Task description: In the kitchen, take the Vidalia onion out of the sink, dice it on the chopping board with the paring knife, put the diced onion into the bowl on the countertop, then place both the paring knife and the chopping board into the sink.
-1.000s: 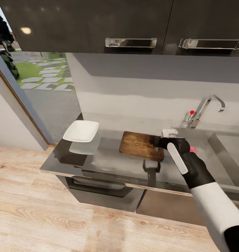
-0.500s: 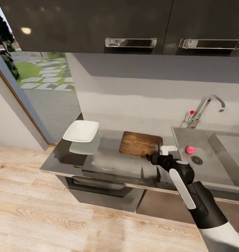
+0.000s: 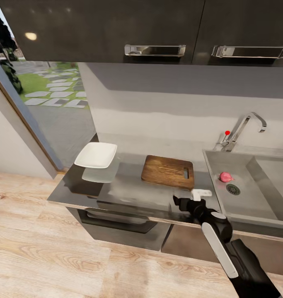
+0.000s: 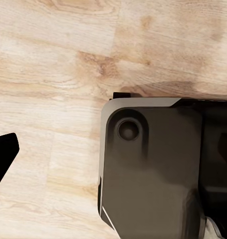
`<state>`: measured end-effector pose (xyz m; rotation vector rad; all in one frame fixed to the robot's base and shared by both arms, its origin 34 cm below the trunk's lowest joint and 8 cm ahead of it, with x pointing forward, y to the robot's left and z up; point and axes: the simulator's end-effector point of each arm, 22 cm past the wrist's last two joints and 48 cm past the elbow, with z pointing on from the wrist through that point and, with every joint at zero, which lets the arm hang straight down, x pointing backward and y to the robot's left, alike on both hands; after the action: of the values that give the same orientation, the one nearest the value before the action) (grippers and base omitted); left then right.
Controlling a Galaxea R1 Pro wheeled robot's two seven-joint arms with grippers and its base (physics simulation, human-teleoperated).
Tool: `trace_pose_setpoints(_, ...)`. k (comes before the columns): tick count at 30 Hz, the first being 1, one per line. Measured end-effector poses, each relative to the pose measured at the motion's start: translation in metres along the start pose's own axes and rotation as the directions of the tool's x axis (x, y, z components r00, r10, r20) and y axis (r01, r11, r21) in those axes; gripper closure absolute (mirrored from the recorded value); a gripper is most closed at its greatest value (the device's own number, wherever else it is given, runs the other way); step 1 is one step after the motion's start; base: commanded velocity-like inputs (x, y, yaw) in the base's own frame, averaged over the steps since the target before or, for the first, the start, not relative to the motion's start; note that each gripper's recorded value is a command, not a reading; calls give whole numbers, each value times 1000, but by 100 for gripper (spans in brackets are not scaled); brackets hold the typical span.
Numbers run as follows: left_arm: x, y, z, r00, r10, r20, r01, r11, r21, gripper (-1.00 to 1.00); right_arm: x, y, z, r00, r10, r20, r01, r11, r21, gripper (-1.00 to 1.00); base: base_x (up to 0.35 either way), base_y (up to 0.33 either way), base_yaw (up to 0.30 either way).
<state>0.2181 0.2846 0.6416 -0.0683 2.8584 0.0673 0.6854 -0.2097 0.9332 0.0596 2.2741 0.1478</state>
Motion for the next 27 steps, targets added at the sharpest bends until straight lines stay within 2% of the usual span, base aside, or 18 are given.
trace_pose_setpoints(17, 0, 0, 0, 1000, 0, 0, 0, 1000, 0, -100, 31, -3, -10, 1000, 31, 3, -31, 1000, 3, -100, 0, 0, 0)
trace_pose_setpoints(27, 0, 0, 0, 1000, 0, -1, 0, 1000, 0, -100, 30, -2, -10, 999, 32, 5, -32, 999, 1, -100, -254, 0, 0)
